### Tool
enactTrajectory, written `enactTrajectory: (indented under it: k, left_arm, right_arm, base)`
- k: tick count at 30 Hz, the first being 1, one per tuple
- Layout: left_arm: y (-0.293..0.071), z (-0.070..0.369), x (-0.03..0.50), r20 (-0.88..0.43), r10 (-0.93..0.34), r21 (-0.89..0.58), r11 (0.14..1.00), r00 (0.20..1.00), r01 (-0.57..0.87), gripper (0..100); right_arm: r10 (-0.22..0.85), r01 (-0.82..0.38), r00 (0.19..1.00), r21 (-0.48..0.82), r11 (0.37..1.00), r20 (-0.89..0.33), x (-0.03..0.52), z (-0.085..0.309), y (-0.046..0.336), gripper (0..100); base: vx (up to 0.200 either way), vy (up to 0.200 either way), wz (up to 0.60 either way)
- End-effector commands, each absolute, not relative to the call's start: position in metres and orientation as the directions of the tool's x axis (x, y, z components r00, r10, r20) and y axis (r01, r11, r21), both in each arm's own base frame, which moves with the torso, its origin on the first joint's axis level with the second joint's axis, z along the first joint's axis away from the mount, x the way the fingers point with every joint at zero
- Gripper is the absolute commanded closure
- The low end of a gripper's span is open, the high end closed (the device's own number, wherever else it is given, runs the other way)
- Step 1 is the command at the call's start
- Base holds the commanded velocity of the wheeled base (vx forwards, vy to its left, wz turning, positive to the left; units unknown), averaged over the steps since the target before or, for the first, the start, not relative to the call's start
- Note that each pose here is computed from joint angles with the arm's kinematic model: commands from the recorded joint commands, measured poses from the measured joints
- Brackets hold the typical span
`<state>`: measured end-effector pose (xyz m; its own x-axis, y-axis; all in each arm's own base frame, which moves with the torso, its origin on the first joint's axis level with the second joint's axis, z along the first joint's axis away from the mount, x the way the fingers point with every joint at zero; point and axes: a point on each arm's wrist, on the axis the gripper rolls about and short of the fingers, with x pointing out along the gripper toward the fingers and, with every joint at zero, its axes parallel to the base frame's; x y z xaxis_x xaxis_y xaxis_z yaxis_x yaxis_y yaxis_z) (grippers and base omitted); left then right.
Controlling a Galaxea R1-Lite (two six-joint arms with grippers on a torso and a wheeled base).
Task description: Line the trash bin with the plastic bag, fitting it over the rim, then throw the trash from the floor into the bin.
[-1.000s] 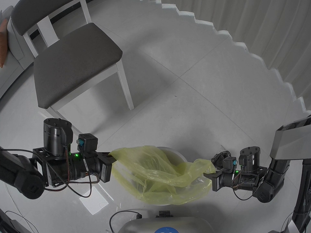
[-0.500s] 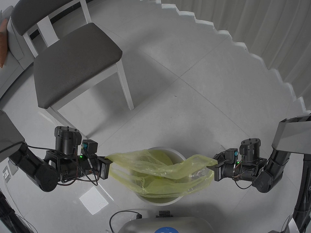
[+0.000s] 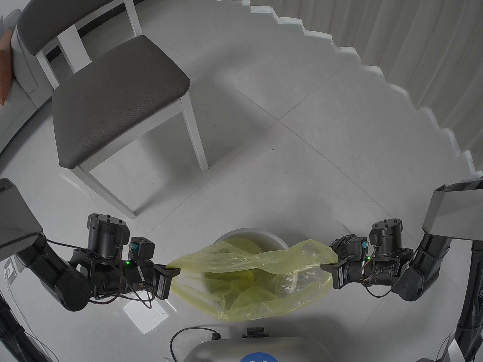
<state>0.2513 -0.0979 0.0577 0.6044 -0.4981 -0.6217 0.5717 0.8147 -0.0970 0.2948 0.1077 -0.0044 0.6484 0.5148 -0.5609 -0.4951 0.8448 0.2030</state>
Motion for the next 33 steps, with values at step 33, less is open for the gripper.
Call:
enactTrajectory:
  k: [33]
  left_arm:
    - [-0.103,0.024,0.323,-0.631,-0.459,-0.201,0.876,0.626,0.439,100]
  right_arm:
    - [0.449,-0.404,0.655,0.221,0.888,-0.607,0.428,-0.004,0.106,100]
  base:
    - [0.0,0.0,0.0]
